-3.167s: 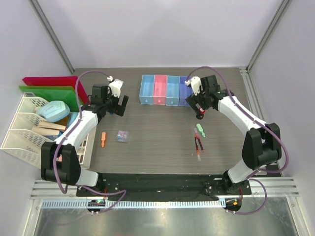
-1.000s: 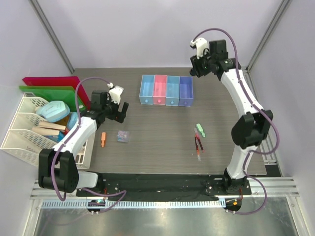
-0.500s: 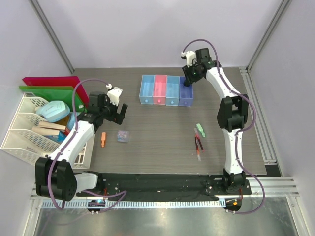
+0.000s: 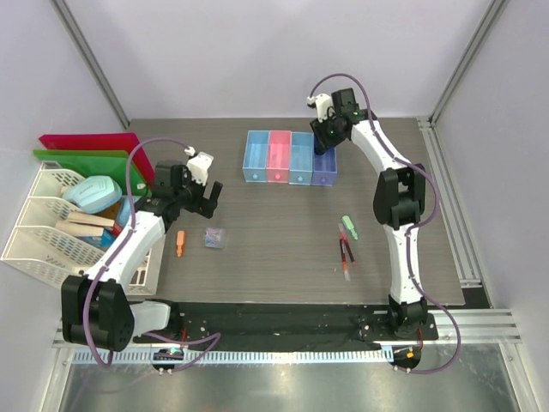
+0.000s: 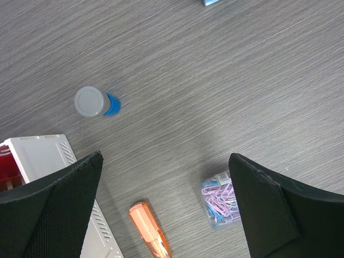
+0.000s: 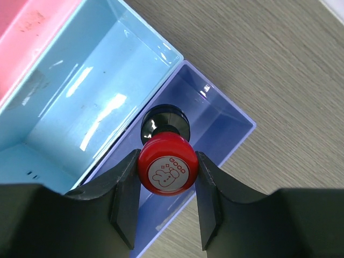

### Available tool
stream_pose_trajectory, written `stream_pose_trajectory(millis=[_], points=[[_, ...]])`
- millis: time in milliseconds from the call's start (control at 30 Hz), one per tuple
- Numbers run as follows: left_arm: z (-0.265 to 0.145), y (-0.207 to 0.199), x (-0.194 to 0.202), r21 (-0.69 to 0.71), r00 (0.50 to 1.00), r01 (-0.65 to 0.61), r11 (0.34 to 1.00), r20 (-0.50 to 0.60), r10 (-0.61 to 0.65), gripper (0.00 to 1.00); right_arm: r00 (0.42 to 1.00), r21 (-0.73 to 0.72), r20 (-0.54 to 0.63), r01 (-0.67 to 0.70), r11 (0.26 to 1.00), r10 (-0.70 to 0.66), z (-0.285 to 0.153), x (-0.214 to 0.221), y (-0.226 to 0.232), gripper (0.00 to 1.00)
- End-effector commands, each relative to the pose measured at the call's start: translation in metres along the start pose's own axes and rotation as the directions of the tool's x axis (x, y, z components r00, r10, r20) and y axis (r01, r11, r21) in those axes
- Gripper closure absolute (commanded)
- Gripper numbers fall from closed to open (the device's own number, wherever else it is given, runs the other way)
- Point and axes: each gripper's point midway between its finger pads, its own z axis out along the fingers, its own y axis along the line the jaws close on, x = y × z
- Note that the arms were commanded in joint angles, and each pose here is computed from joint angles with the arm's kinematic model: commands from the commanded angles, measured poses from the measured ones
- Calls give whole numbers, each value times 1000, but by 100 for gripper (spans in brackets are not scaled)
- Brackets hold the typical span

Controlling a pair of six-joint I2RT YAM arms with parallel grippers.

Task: Sort the stationery into containers
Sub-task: Place the stationery in the storage box.

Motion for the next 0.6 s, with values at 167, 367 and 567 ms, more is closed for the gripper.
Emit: stream_pose_trajectory(millis=[167,367,567], points=[[-16,-4,-14,9,998,-21,1000,63,21,0,999,50,52,14,999,-16,7,-17,-9,83],[-15,1,-16,-16,997,-23,1000,78,25,0,997,57,79,8,998,-13,-3,-27,-9,47],[-7,6,-21,-38,995,-7,999,97,10,0,995,63,99,25,998,-32,-17,-37,-4,22]])
